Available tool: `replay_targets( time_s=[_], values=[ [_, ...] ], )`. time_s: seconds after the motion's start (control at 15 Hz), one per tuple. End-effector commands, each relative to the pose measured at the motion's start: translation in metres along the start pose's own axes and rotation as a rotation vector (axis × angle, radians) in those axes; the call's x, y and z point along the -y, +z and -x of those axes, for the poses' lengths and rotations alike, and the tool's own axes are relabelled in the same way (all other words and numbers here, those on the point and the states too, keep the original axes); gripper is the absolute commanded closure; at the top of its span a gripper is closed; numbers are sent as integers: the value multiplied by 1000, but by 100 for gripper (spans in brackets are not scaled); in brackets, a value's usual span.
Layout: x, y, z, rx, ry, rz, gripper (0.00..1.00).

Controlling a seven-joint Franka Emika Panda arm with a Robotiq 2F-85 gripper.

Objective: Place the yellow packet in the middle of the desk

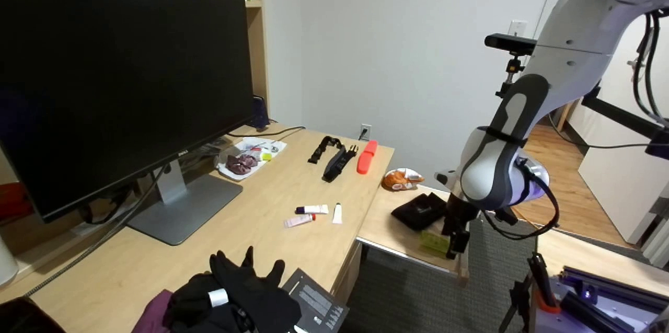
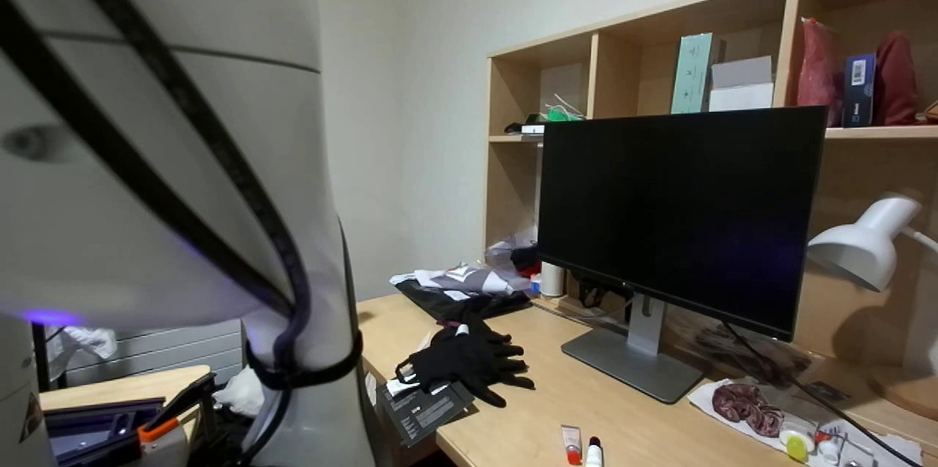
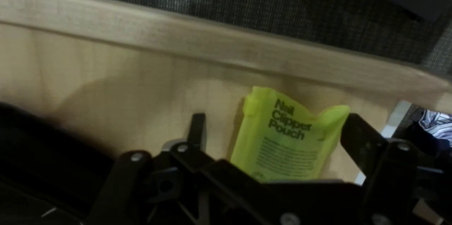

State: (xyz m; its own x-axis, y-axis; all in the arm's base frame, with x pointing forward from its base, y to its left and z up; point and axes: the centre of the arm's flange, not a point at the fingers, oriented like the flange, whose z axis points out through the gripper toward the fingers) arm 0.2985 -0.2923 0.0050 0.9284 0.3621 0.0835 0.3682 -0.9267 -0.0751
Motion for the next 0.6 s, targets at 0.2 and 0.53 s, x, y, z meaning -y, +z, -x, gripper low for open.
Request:
replay_targets(
  time_s=[0.2,0.53],
  values=[
    [12,2,-14,-75,-88,32,53],
    [22,-5,-18,-74,-106,34,82]
  ],
)
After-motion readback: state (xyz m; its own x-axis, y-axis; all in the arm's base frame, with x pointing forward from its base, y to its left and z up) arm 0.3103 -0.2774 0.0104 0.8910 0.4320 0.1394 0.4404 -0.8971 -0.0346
